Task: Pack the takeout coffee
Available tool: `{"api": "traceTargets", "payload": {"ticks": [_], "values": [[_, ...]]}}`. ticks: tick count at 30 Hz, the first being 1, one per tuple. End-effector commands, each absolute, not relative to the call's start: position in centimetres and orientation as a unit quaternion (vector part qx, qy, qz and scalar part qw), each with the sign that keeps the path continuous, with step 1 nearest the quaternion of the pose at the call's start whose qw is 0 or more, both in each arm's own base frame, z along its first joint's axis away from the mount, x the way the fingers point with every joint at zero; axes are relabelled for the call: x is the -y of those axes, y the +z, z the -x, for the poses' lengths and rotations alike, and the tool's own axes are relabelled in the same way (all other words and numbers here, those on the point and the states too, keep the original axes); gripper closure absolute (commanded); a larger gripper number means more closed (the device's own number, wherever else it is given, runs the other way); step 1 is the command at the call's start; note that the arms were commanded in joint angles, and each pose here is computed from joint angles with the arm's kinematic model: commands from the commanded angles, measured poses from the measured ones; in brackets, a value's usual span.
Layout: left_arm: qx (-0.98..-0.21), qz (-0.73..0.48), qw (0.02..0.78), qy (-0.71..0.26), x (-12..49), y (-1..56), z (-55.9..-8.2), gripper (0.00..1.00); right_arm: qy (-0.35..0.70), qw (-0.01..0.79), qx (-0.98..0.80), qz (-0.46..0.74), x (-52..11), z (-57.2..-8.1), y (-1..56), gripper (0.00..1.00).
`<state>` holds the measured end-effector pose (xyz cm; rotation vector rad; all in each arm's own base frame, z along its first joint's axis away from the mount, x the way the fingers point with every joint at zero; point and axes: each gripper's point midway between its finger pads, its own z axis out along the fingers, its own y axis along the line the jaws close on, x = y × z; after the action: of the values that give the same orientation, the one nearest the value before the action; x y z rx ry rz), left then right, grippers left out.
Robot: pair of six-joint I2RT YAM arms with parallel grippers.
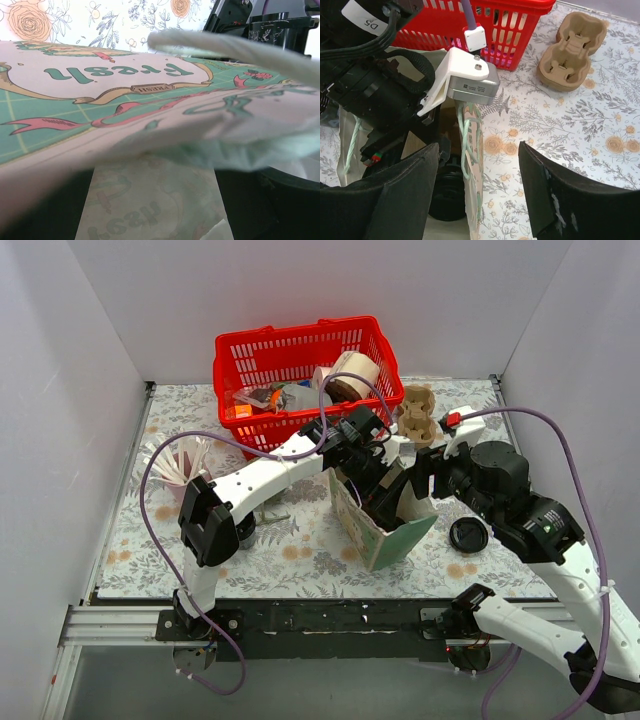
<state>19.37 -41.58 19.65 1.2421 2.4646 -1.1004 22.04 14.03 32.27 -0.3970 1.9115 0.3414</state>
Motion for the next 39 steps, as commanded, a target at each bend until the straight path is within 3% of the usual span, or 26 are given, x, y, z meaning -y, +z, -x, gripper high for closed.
{"api": "traceTargets", "payload": {"ticks": [1, 12, 22, 29, 39], "values": [[-0.806, -0.428, 0.126, -0.390, 41.4, 23.0, -19.3, 0.02, 0.159, 0.514, -0.821, 0.192, -14.5, -21.0, 31.6, 0.28], [-0.808, -0.426, 0.128, -0.387, 41.4, 22.8, -19.6, 0.02, 0.138, 0.490, -0.840, 0.186, -13.6, -21.8, 29.1, 0.34], [-0.805, -0.426, 0.125, -0.393, 41.5, 22.5, -19.5, 0.02, 0.066, 0.565, -0.820, 0.062, -9.3, -24.4, 33.1, 0.34], [-0.806, -0.425, 0.131, -0.392, 41.2, 22.7, -19.6, 0.02, 0.102, 0.491, -0.853, 0.143, -10.9, -22.2, 30.5, 0.34], [-0.805, -0.423, 0.134, -0.395, 41.0, 22.8, -19.7, 0.02, 0.180, 0.490, -0.828, 0.205, -12.8, -19.2, 32.5, 0.34]]}}
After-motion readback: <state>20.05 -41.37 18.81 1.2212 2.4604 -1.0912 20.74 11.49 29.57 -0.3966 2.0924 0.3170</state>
